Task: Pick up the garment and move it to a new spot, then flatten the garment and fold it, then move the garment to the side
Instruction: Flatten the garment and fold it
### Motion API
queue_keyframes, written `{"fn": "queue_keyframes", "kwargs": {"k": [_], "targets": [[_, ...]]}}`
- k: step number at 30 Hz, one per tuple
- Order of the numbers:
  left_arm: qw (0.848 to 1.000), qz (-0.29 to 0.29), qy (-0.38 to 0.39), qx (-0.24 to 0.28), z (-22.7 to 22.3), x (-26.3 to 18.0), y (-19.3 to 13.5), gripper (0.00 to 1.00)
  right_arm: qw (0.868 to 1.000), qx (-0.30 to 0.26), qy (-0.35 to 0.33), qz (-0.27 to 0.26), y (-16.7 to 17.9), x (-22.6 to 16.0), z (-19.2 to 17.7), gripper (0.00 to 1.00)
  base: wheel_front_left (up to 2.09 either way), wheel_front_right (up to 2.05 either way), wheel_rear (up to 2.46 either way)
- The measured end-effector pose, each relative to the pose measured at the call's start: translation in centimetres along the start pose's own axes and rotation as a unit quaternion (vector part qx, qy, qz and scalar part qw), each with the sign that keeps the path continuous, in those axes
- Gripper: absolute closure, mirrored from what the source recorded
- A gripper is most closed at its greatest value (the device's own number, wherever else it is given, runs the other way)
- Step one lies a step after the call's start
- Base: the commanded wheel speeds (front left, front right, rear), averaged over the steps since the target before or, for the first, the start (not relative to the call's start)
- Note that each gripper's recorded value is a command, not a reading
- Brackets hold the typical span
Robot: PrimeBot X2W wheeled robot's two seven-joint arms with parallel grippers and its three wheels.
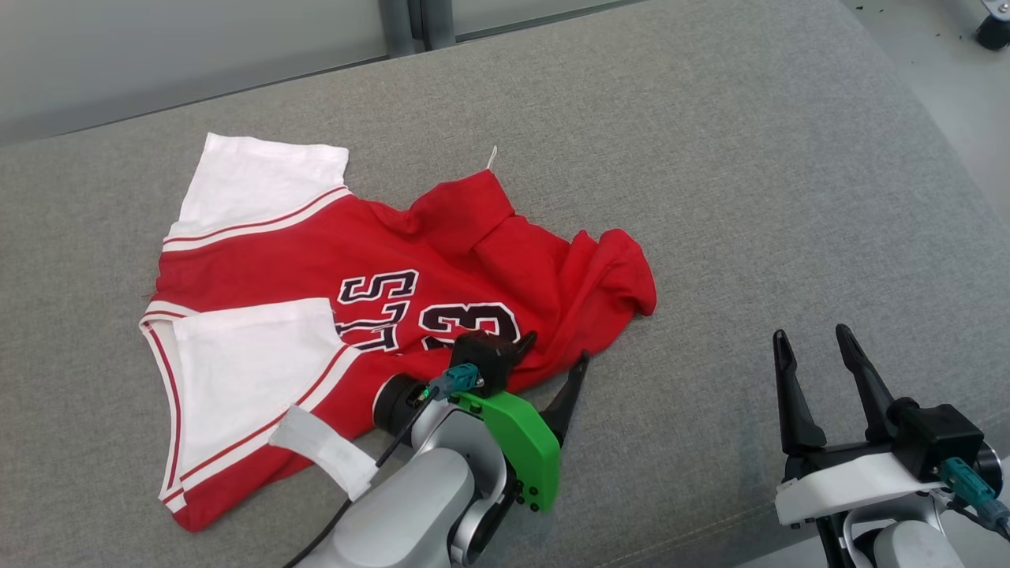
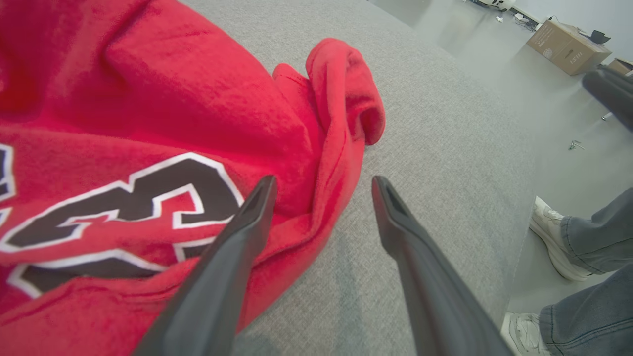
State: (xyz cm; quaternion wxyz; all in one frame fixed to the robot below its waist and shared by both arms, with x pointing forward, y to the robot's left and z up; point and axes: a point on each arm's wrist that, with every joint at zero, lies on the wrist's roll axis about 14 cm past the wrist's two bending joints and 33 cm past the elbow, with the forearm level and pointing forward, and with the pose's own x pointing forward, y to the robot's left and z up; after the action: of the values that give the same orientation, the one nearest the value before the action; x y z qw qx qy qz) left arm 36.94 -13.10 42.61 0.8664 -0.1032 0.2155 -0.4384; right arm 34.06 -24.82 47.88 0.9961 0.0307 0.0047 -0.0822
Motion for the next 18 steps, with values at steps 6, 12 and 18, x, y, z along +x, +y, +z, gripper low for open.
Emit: {"fn": "queue_keyframes", "kwargs": {"k": [6, 12, 18], "targets": [[1.0, -0.002, 0.009, -0.014, -0.9, -0.4, -0.4, 0.0, 1.0, 0.001, 0.0, -0.001, -0.1, -0.1, 0.0, 0.0, 0.0, 0.0, 0.0], [1.0, -0.008, 0.016, -0.02, -1.9, -0.6, -0.8, 0.0, 1.0, 0.0, 0.002, -0.003, -0.2, -0.1, -0.1, 0.0, 0.0, 0.0, 0.0], [0.998, 0.0, -0.057, -0.034, 1.5, -0.9, -0.7, 0.0, 1.0, -0.007, -0.005, -0.006, -0.5, 0.0, 0.3, 0.0, 0.0, 0.0, 0.0]]}}
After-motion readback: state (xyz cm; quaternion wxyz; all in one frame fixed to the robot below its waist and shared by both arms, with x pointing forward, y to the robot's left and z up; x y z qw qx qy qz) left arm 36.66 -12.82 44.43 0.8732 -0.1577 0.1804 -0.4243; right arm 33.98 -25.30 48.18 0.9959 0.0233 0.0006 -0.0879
